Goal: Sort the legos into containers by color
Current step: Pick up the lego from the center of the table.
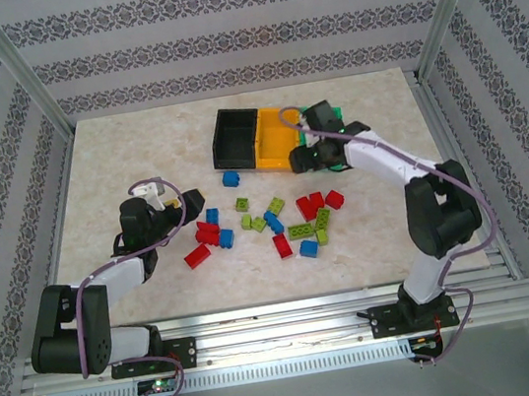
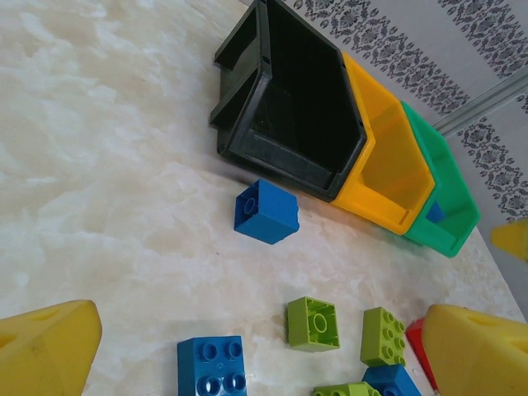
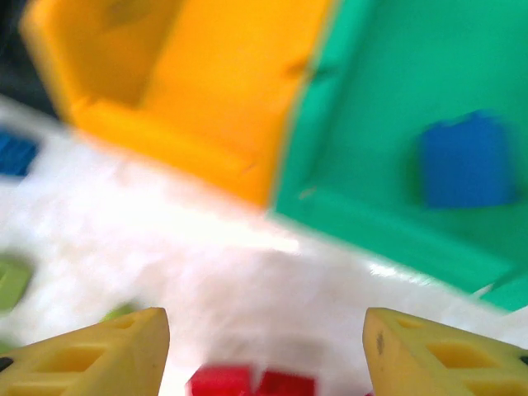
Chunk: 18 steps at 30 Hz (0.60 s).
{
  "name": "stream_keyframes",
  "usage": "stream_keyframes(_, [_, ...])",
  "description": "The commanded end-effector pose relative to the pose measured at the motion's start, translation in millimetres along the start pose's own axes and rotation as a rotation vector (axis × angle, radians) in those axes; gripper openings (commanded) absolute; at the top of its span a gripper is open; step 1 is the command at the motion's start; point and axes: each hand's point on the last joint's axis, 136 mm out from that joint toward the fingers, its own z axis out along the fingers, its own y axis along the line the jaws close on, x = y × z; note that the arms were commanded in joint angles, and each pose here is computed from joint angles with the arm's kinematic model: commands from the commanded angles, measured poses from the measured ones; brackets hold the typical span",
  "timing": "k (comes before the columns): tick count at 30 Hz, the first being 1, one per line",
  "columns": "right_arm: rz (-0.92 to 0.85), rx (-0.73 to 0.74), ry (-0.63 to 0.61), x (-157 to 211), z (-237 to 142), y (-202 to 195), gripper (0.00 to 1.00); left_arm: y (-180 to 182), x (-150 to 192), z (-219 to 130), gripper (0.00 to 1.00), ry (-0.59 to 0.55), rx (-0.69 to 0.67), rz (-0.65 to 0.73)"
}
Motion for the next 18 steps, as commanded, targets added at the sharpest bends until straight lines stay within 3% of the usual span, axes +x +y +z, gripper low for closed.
stream_keyframes(1, [-0.092,-0.061,0.077,37.5,-6.8,31.8,0.64,-3.5,2.5,0.0,1.0,0.006,0.009,0.012])
stream_keyframes(9, [-0.256,-0.109,0.226,96.7,4.2,84.8,0.62,0.4,3.8,0.0,1.0,0.003,-0.005,0.008])
stream_keyframes(18, [-0.36,-0.064,0.333,126.6,38.5,102.9,0.6,-0.7,1.6,-3.6,1.0,-0.01,-0.009,0.021])
